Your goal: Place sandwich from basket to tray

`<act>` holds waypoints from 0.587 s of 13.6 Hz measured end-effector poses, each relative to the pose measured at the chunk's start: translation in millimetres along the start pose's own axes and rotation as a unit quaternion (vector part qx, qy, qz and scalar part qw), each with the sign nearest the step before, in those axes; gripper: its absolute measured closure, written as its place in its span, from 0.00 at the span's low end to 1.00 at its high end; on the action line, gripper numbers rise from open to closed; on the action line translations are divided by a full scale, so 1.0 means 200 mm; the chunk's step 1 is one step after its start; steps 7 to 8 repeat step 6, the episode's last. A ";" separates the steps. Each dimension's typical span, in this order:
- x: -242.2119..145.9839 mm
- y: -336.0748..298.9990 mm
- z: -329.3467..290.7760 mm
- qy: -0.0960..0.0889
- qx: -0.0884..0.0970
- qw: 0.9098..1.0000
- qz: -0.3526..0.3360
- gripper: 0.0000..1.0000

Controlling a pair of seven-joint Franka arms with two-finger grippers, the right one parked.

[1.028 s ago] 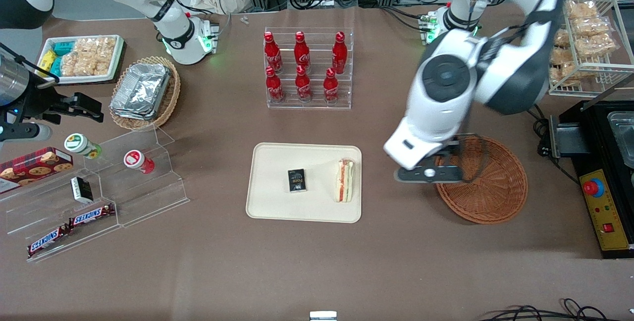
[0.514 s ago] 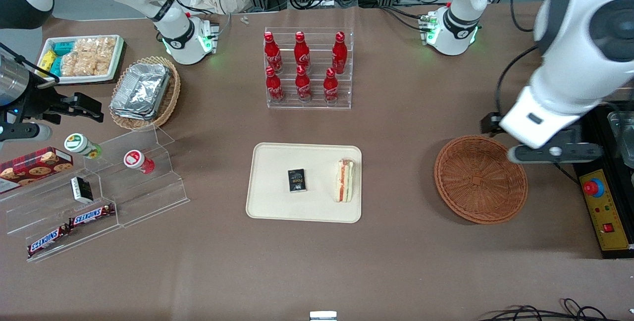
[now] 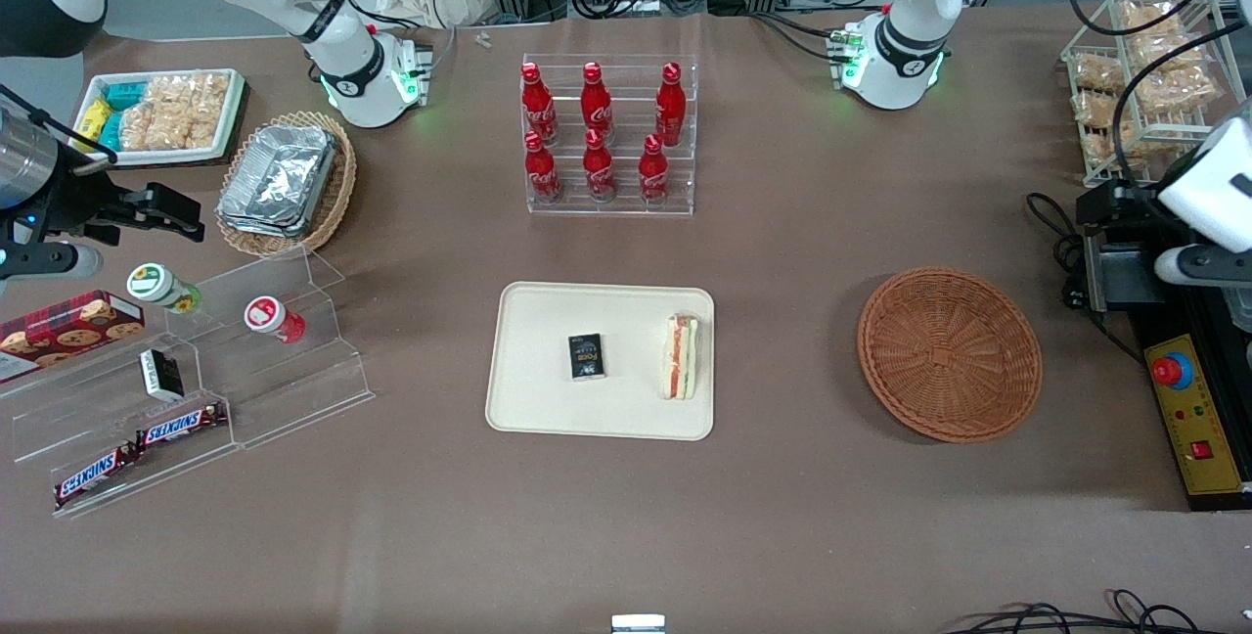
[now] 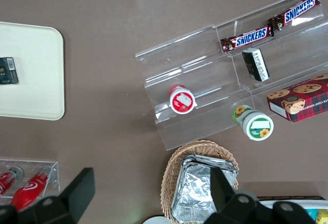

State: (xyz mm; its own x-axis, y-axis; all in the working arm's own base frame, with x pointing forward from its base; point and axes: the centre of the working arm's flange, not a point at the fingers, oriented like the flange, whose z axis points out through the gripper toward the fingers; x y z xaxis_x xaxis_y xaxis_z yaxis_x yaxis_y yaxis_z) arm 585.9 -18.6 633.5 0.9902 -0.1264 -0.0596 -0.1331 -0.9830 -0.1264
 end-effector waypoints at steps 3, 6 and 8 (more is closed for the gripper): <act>-0.01 -0.02 0.00 -0.003 -0.001 1.000 -0.003 0.00; -0.03 -0.06 0.03 -0.014 -0.012 1.000 -0.012 0.00; -0.03 -0.06 0.03 -0.014 -0.012 1.000 -0.012 0.00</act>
